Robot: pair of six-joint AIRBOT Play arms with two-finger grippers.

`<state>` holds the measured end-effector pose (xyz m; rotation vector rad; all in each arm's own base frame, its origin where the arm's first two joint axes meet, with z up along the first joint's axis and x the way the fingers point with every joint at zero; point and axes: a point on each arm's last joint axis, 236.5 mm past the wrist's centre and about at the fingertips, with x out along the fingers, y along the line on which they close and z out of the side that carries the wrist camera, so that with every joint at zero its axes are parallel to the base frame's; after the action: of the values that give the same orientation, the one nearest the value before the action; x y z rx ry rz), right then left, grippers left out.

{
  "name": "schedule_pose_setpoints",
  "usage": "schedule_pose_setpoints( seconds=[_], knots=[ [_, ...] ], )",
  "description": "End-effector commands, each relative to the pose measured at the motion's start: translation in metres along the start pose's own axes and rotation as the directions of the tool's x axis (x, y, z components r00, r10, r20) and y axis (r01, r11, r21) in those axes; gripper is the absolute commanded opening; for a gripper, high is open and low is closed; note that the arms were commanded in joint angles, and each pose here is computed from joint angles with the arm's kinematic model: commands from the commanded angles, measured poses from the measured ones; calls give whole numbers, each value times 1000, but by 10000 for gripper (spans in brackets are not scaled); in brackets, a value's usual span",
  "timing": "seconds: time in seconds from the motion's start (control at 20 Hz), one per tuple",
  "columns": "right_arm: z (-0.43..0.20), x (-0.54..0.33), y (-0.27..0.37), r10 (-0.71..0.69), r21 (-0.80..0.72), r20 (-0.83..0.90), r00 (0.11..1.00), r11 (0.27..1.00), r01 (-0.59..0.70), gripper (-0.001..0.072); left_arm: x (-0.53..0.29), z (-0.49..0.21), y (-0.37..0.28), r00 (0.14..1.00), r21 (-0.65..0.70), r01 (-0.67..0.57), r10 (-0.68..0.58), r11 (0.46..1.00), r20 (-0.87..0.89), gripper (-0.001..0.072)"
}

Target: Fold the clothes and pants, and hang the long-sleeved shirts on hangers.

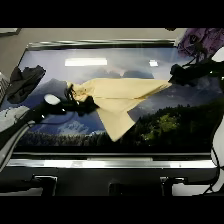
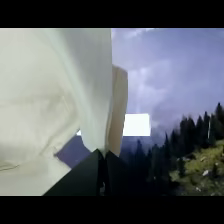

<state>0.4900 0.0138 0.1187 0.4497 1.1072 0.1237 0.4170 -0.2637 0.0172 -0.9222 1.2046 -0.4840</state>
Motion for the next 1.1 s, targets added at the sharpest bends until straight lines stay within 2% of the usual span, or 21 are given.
schedule_pose_setpoints(
  seconds=[0.0,0.15,0.3,0.45,0.65,0.75,0.8,0.95,1.05],
  knots=[
    [51,-70,33,48,-76,299,953,997,-26,27,-104,79,-58,984,234,-86,46,968,170,11],
    [74,-183,75,102,-168,556,825,986,-8,27,-240,123,-143,911,440,-211,12,873,413,12],
    [52,-305,100,106,-221,742,662,971,93,28,-348,97,-212,813,545,-310,-80,779,576,14],
    [-2,-393,110,96,-224,839,536,958,179,28,-403,40,-233,745,557,-358,-131,749,654,14],
    [-78,-473,114,92,-185,910,404,963,197,28,-470,-26,-208,578,386,-486,-44,784,815,14],
    [-95,-481,106,57,-146,916,398,969,198,28,-500,-46,-200,484,308,-525,-20,794,875,13],
    [-97,-478,104,50,-143,910,411,969,199,28,-507,-51,-199,463,298,-534,-21,791,886,14],
    [-79,-454,101,36,-119,881,472,982,148,28,-488,-33,-192,515,307,-528,11,791,857,15],
    [-53,-414,92,2,-97,825,566,986,137,28,-455,0,-177,590,310,-513,66,800,804,15]
  ],
)
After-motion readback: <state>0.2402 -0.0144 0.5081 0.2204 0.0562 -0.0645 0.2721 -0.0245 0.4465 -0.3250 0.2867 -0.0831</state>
